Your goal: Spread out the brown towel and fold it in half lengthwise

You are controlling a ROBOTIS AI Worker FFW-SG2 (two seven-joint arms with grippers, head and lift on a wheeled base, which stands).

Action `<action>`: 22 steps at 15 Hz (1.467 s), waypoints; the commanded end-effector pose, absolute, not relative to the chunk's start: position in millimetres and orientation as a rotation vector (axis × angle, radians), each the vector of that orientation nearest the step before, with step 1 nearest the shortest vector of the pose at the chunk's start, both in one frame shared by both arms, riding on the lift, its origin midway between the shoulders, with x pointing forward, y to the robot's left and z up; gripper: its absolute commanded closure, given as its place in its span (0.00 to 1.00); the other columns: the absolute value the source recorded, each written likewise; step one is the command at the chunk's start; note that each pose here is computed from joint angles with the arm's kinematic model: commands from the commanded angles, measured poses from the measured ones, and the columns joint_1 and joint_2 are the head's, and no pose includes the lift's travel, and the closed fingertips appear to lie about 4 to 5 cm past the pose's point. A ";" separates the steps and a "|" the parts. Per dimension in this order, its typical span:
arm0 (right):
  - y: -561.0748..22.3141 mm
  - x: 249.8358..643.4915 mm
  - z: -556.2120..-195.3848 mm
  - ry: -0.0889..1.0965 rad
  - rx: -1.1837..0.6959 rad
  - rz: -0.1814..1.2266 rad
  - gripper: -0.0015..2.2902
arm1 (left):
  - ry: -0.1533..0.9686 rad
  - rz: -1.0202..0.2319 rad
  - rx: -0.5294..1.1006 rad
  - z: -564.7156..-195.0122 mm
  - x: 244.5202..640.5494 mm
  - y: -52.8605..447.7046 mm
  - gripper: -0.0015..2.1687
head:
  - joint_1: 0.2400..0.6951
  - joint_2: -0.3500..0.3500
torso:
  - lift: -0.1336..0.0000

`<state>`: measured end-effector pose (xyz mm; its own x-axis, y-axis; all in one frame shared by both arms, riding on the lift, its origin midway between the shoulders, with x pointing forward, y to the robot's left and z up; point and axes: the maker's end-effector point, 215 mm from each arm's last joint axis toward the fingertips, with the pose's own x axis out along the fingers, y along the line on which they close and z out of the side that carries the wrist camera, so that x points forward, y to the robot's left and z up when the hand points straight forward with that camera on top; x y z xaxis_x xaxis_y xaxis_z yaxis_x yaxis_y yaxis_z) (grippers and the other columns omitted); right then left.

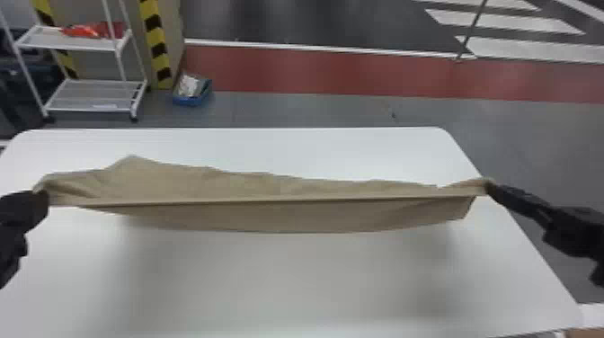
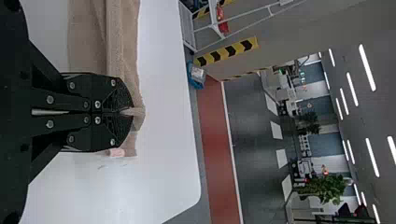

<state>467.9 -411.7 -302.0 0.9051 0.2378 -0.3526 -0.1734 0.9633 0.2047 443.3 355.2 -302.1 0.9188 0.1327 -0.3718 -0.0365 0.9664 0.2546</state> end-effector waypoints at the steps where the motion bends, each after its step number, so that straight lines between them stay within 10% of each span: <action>1: -393.3 515.4 -297.0 0.393 0.152 0.239 0.85 | 0.383 0.118 0.240 -293.9 453.0 369.5 0.67 | 1.00 0.40 | 0.07; 11: -374.4 688.3 -220.2 0.223 0.071 0.279 0.85 | 0.399 0.174 0.164 -305.1 569.6 399.0 0.67 | 0.84 0.55 | 0.07; 17: -394.4 724.7 -131.3 -0.038 -0.075 0.288 0.85 | 0.174 0.161 0.105 -213.5 673.3 390.1 0.67 | 0.50 0.50 | 0.07; 22: -395.7 670.9 -220.4 0.056 -0.079 0.374 0.85 | 0.215 0.098 0.139 -243.3 629.0 371.9 0.67 | 0.39 0.50 | 0.07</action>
<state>696.9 -387.8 -186.5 0.9342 0.3539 -0.0448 -0.3565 0.9310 -0.0785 653.6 380.3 -219.4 0.9761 0.1313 -0.1730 -0.1076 0.9843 0.1398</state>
